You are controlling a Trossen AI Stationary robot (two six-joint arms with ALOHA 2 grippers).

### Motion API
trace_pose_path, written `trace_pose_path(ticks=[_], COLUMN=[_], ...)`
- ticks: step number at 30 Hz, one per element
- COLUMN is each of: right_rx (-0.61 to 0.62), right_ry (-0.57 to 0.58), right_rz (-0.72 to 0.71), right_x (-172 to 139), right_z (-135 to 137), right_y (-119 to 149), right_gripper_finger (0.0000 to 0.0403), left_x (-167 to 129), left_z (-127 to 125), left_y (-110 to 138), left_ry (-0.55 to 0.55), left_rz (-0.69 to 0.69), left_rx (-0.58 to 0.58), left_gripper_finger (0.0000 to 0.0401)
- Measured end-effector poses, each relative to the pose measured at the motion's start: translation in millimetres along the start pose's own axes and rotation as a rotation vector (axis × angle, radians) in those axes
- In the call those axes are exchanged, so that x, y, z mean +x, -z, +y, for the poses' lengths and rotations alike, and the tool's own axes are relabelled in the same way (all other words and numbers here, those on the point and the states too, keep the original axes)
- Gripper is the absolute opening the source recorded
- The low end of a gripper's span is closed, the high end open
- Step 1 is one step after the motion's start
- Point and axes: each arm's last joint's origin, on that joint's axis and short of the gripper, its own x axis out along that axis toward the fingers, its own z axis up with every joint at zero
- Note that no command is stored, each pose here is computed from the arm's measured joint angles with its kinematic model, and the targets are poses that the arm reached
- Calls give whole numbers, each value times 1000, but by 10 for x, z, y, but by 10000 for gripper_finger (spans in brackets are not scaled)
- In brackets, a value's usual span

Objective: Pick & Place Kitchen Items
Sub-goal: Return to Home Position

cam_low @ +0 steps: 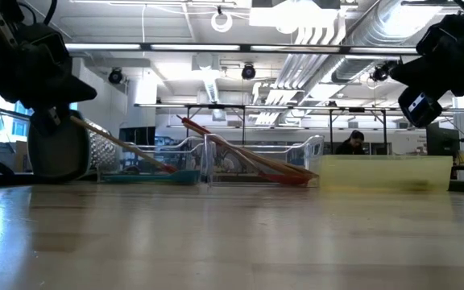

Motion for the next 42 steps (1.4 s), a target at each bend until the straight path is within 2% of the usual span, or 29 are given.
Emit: trace_pose_path(ticks=[8,12,15,25,42], right_rx=[-33,-41,-78,-88,-88], right_ry=[-4,-14,-30,-38,-41], right_rz=[11,32,53,58,58], right_x=[3,7,12,16,16], right_z=[-1,-3,-1,1,2], right_y=[7,22,34,36,36], right_gripper_finger=[3,3,3,3,3], left_x=[-1,-6,-15,-31,-31], left_z=[25,81,121,138,134], left_y=[29,86,131,205,207], left_ry=[-24,-79,-108,-48,-37], left_rz=[27,77,127,273,281], left_rx=[1,55,55,48,48], left_gripper_finger=[0,0,0,0,0])
